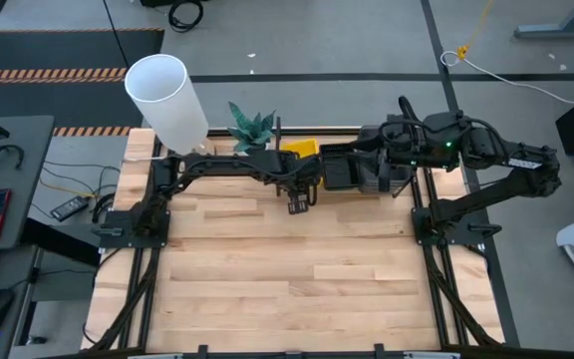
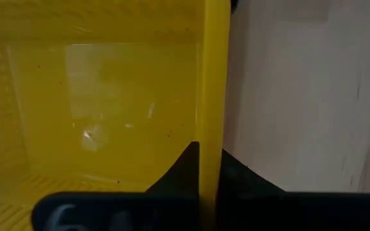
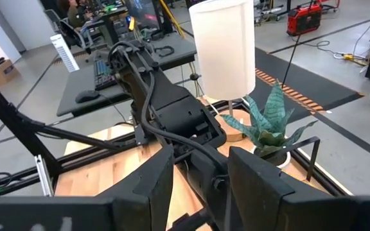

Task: Stack baskets on shelf by color
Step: Put the stacked yellow basket on the shelf

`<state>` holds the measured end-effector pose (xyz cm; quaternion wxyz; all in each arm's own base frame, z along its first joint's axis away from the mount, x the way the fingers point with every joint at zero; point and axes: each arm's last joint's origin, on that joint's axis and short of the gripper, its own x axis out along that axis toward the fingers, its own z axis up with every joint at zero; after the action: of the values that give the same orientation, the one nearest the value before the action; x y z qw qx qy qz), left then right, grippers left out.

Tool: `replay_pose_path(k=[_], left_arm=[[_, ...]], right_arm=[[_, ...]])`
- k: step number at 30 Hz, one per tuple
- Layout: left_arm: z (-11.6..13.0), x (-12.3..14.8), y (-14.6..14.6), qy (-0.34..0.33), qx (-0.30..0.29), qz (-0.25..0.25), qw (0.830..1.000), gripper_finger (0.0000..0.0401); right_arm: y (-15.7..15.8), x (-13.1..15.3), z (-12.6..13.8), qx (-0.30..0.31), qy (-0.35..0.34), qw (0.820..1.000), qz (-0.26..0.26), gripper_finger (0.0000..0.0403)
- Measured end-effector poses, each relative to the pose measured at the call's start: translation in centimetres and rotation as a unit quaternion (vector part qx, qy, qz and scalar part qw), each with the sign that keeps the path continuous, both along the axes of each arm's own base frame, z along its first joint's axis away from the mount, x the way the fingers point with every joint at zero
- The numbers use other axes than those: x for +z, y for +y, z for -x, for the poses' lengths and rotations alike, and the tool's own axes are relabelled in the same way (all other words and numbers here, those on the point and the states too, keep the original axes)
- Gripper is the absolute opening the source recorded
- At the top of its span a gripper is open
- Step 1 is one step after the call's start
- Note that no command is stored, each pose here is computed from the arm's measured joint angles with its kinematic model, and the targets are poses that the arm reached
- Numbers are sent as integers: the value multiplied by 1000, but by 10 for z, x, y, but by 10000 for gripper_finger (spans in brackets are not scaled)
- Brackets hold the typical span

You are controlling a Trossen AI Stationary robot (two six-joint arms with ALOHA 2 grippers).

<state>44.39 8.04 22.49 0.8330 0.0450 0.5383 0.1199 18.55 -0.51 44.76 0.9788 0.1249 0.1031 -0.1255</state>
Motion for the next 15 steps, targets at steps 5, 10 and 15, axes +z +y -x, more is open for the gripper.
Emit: replay_pose_path(k=[5, 10, 15], left_arm=[[1, -5, 1, 15, 0, 2, 1000, 16], [1, -6, 1, 18, -3, 1, 1000, 16], [0, -6, 1, 22, -32, -12, 999, 17]], right_arm=[[0, 3, 6, 3, -4, 1000, 12, 154], [0, 8, 17, 3, -18, 999, 26, 154], [0, 10, 24, 5, -25, 999, 35, 154]])
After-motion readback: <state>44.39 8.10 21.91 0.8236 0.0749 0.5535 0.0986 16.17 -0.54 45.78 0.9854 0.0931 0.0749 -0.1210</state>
